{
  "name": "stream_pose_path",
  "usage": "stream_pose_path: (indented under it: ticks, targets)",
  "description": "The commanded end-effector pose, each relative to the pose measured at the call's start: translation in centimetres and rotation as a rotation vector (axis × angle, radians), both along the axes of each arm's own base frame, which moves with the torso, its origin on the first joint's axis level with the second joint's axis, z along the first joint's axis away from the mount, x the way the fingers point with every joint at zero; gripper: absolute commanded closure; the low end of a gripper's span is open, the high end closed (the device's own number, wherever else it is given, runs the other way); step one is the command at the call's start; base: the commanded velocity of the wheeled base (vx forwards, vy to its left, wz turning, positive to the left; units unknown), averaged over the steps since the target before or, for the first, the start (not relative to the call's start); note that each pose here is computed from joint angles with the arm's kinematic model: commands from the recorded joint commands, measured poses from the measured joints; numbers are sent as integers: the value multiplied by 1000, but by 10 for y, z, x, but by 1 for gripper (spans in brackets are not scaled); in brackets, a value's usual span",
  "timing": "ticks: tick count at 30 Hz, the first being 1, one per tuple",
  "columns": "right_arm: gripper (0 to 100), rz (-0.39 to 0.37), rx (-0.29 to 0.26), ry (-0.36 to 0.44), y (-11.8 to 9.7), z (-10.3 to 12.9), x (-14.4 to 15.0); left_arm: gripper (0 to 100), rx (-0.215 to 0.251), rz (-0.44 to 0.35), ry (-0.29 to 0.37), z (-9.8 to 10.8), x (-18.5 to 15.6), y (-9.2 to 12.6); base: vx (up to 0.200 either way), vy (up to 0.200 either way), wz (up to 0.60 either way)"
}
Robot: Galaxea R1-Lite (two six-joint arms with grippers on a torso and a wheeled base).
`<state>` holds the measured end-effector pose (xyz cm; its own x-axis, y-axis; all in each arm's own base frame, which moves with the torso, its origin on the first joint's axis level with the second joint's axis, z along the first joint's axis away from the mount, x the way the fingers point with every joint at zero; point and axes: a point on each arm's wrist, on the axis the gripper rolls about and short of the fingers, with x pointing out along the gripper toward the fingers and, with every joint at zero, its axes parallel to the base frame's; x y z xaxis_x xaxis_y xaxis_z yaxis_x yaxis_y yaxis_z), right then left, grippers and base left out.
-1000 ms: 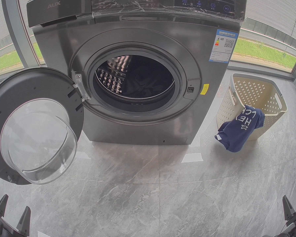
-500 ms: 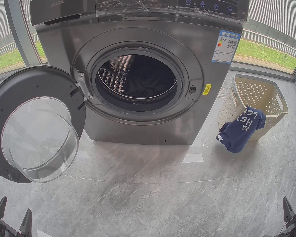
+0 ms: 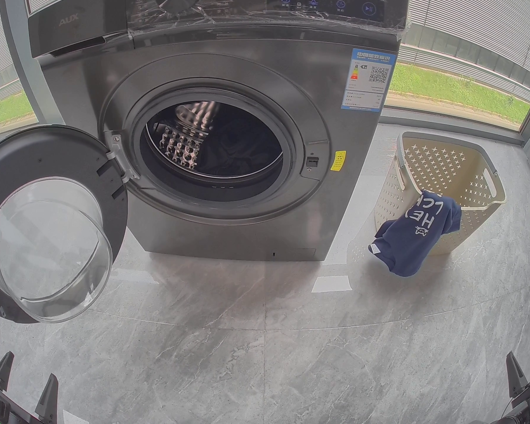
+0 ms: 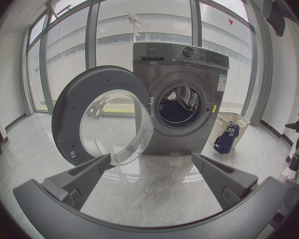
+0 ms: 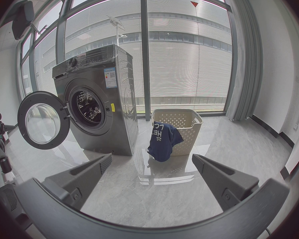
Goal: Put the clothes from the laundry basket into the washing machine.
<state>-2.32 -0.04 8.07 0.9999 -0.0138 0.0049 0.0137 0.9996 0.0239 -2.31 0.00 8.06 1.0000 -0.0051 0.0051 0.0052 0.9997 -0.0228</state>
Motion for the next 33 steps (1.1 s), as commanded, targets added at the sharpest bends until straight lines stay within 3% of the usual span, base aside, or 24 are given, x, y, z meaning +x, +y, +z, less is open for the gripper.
stream_pose_path:
  ticks: [1,33]
  targets:
    - [0,0,1,19,0,-5,1,0,0,-1,10,-4,1,0,0,-200,0]
    - [0,-3,4,20,0,-5,1,0,-5,1,11,-4,1,0,0,-200,0]
